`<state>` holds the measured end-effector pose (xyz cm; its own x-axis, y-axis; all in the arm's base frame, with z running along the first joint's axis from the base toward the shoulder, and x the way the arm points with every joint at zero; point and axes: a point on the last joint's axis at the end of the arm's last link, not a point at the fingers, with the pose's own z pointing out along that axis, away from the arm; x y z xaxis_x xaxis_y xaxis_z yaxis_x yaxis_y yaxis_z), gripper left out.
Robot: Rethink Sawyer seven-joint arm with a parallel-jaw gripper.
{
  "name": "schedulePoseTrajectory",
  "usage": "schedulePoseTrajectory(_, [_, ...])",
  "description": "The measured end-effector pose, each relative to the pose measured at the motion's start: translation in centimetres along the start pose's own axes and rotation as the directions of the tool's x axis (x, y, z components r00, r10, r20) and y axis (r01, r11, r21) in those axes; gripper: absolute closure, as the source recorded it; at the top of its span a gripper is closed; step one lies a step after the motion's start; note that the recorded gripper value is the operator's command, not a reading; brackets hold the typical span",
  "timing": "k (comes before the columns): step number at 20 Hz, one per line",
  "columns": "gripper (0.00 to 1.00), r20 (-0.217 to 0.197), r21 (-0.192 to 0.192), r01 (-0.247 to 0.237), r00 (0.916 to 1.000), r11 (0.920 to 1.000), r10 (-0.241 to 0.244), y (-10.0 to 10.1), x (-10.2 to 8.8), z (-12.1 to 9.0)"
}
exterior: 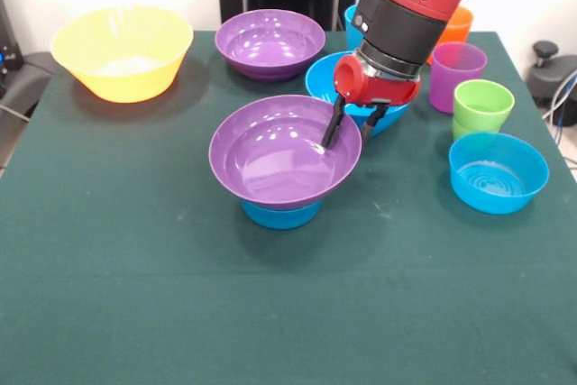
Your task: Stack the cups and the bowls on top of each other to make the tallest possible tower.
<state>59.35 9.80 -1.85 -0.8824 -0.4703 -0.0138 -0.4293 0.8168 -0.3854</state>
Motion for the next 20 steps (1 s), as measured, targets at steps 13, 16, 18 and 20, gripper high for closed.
schedulePoseTrajectory(13, [0.0,0.022,0.021,0.005,0.9997,0.9998,-0.006,-0.3,-1.2,-2.9])
schedulePoseTrajectory(16, [0.0,0.023,0.027,0.021,0.9995,0.9994,-0.022,0.4,-1.4,-3.3])
schedulePoseTrajectory(18, [0.0,0.022,0.029,0.029,0.9993,0.9991,-0.03,0.8,-1.4,-3.5])
schedulePoseTrajectory(20, [0.0,0.022,0.032,0.036,0.9991,0.9988,-0.037,1.1,-1.5,-3.7])
